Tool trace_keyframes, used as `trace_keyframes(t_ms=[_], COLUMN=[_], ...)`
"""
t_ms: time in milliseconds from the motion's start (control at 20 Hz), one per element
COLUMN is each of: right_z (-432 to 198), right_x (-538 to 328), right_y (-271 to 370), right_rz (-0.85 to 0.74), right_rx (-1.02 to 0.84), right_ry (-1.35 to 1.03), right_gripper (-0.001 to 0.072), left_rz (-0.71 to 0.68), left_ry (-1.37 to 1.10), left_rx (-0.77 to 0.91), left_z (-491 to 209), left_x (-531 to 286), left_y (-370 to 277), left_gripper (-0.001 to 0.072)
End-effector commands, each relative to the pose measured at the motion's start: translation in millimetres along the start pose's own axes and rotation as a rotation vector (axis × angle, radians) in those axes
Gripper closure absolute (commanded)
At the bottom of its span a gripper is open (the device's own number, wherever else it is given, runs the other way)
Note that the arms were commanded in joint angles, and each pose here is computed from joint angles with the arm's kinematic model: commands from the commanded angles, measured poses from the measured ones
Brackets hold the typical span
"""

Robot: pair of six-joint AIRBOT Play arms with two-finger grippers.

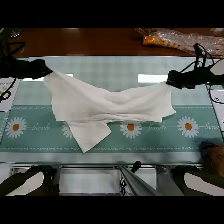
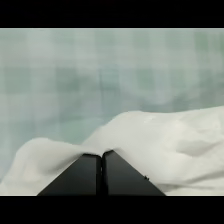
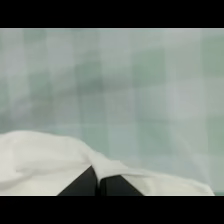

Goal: Fold the shirts.

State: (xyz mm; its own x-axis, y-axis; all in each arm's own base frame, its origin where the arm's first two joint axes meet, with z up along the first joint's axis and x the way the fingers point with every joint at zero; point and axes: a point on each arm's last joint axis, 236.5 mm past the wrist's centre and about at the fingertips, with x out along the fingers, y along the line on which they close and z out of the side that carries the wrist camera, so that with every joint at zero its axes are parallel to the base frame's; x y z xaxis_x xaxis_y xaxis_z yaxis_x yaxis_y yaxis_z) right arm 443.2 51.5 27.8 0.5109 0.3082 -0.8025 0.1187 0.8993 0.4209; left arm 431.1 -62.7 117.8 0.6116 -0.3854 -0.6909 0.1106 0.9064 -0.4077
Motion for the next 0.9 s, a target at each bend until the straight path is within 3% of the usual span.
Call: trace_keyframes(t_ms=[0, 250, 750, 800, 850], right_z=[49.7, 61.6, 20.6, 20.2, 23.6], right_x=[31.0, 46.9, 81.8, 81.0, 76.2], right_y=[-2.7, -16.1, -36.3, -35.3, -32.7], right_rz=[0.055, 0.033, -0.019, -0.017, -0.011], right_rx=[0.131, 0.153, 0.133, 0.132, 0.126], right_ry=[-0.196, -0.248, -0.08, -0.078, -0.085], right_gripper=[0.0693, 0.0693, 0.0686, 0.0597, 0.045], left_rz=[0.05, 0.065, 0.027, 0.022, 0.017], left_ry=[-0.148, -0.07, 0.256, 0.269, 0.287], left_rx=[-0.008, -0.039, -0.095, -0.098, -0.098], left_z=[36.8, 15.8, -78.5, -80.0, -80.0], left_x=[28.7, 82.9, 154.1, 151.2, 146.6], left_y=[24.1, 42.2, 40.2, 40.1, 40.3], left_gripper=[0.0681, 0.0681, 0.0676, 0.0617, 0.0487])
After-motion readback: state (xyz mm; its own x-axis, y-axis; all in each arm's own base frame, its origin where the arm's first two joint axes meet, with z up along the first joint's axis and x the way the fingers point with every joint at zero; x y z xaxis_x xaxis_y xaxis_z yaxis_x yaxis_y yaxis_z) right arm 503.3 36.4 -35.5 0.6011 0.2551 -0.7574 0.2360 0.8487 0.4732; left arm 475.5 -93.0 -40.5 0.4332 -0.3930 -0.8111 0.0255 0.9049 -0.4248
